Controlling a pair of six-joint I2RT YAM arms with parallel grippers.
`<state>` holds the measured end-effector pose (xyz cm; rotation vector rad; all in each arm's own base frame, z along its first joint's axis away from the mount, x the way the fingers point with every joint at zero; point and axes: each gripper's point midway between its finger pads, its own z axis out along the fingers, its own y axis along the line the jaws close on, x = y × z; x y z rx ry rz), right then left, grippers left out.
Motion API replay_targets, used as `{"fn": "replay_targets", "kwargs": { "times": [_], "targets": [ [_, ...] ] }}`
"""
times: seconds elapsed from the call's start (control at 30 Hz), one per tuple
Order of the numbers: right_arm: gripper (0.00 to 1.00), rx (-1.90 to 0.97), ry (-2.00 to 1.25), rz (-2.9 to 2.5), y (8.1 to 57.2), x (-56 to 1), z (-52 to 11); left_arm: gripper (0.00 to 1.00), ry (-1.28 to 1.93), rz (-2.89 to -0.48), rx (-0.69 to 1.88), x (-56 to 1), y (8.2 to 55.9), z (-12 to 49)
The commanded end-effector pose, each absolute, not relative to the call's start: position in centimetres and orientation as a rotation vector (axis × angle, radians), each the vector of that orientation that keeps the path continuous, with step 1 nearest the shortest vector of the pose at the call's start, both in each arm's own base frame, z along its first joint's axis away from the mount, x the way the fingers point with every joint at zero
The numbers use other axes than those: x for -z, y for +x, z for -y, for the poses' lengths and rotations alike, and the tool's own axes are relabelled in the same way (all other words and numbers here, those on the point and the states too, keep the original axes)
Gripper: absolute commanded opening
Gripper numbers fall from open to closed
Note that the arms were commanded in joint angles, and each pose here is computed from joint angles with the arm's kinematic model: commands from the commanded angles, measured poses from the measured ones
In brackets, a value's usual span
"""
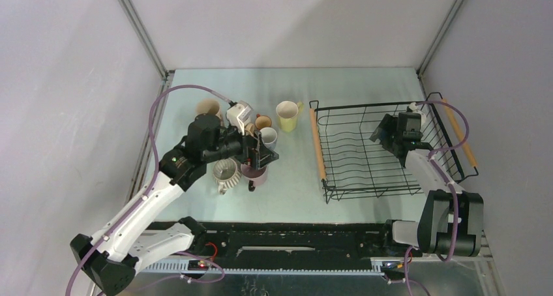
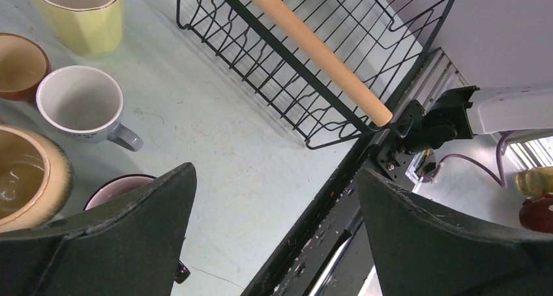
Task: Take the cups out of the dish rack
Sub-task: Unload the cup from the dish rack.
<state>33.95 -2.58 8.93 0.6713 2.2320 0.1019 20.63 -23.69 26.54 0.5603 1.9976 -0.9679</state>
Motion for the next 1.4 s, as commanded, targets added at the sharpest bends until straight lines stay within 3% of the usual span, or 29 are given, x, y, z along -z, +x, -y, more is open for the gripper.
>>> {"fn": "replay_targets", "kwargs": {
  "times": [0.0, 0.3, 0.57, 1.13, 1.37],
  "targets": [
    [0.99, -0.043, 0.7, -2.199, 34.6, -9.5, 3.7, 1.0, 0.56, -1.992, 0.989, -26.3, 20.7, 23.9],
    [0.84, 0.076, 0.664, -2.234, 34.8, -8.3, 5.2, 1.0, 0.563, -2.002, 0.998, -26.0, 20.7, 24.1],
    [0.67, 0.03, 0.609, -2.244, 35.7, -8.5, 2.9, 1.0, 0.565, -2.011, 1.0, -25.8, 20.7, 24.2],
    [0.54, 0.167, 0.694, -2.29, 36.0, -6.5, 4.4, 1.0, 0.57, -2.027, 1.01, -25.4, 20.7, 24.4],
    [0.41, 0.196, 0.689, -2.316, 36.3, -5.6, 4.8, 1.0, 0.57, -2.035, 1.008, -25.2, 20.8, 24.5]
  ]
}}
